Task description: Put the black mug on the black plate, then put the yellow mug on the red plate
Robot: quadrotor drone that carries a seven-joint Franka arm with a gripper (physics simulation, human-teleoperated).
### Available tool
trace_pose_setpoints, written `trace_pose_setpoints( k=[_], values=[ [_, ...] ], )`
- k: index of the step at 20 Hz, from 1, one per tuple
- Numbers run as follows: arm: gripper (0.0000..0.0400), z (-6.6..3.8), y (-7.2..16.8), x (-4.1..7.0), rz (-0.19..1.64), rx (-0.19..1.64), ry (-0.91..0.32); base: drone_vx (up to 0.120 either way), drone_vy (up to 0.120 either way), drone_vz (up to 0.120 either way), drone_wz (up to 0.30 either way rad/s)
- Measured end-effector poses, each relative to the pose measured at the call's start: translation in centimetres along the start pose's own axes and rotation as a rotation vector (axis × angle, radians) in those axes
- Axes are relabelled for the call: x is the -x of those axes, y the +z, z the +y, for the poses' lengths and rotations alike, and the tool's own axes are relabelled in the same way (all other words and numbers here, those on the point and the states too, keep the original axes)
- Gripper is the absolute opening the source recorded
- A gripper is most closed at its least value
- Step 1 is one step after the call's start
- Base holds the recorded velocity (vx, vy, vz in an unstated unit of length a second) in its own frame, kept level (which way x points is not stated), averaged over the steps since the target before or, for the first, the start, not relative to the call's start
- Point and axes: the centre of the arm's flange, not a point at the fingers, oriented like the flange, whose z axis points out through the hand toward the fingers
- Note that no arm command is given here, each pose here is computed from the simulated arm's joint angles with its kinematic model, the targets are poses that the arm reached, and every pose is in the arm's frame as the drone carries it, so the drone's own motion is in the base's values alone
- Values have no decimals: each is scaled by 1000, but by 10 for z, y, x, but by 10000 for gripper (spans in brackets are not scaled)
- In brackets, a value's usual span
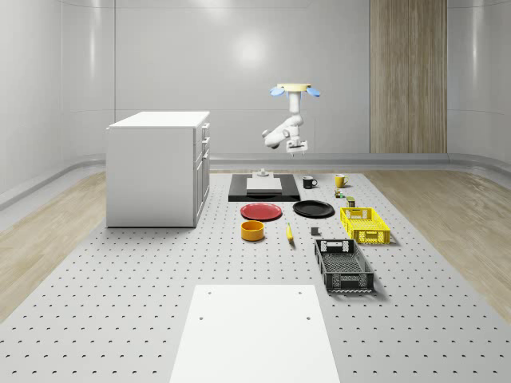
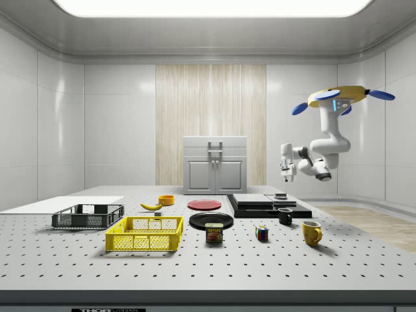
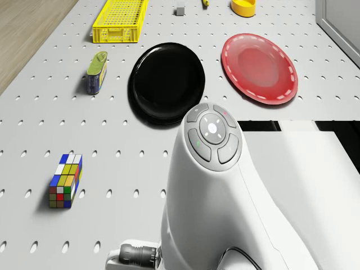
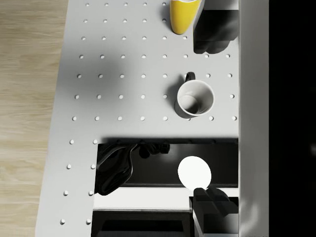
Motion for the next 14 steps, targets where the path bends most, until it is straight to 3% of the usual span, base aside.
trace_pose_setpoints(
  k=[9, 14],
  values=[
    [400, -6, 0, 6, 67, 62, -2, 120, 0, -120, 0],
    [400, -7, 0, 7, 76, 71, -2, 8, 88, -120, 0]
  ],
)
